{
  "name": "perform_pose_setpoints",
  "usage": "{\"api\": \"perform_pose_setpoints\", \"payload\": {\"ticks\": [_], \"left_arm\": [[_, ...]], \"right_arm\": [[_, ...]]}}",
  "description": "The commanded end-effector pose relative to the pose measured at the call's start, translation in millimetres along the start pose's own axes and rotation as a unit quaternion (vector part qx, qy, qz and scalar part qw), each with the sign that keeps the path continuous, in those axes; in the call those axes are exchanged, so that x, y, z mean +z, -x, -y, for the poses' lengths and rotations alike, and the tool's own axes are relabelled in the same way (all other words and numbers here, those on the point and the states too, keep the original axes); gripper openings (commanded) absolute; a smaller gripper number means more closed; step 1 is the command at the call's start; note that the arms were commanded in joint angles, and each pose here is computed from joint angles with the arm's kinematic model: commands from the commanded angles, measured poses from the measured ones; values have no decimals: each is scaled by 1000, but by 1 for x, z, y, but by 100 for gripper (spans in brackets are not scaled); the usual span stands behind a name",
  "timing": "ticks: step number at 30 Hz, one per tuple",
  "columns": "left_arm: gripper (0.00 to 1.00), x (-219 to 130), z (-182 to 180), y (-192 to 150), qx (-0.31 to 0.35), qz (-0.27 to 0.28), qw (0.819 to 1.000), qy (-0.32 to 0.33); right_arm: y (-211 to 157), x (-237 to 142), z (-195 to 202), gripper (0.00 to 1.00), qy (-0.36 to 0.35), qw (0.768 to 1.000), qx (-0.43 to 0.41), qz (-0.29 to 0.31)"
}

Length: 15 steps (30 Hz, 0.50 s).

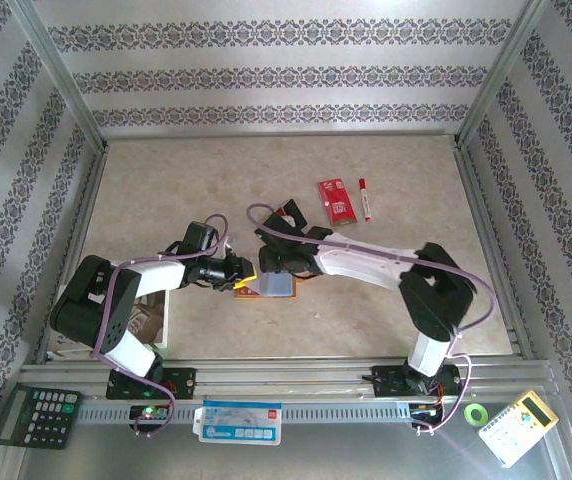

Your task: Take the credit cards out of the card holder

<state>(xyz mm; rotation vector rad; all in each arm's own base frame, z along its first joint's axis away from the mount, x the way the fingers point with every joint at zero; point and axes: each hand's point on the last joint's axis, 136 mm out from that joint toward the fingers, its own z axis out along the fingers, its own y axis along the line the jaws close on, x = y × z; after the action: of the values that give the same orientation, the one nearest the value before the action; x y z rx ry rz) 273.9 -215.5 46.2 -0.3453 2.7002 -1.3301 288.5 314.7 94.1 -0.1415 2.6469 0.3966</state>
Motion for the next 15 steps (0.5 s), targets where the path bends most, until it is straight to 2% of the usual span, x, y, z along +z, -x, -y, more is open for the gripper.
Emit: {"api": "perform_pose_setpoints", "payload": {"ticks": [1, 10, 15], "left_arm": [[32, -1, 28, 6, 25, 24, 999, -34], [49, 13, 58, 1, 54, 28, 997, -51], [58, 28, 51, -1, 52, 20, 998, -22]], "right_arm": [[14, -15, 21, 52, -17, 997, 46, 51], [28, -46, 63, 53, -24, 987, 103, 118], [26, -49, 73, 53, -23, 985, 118, 123]]}}
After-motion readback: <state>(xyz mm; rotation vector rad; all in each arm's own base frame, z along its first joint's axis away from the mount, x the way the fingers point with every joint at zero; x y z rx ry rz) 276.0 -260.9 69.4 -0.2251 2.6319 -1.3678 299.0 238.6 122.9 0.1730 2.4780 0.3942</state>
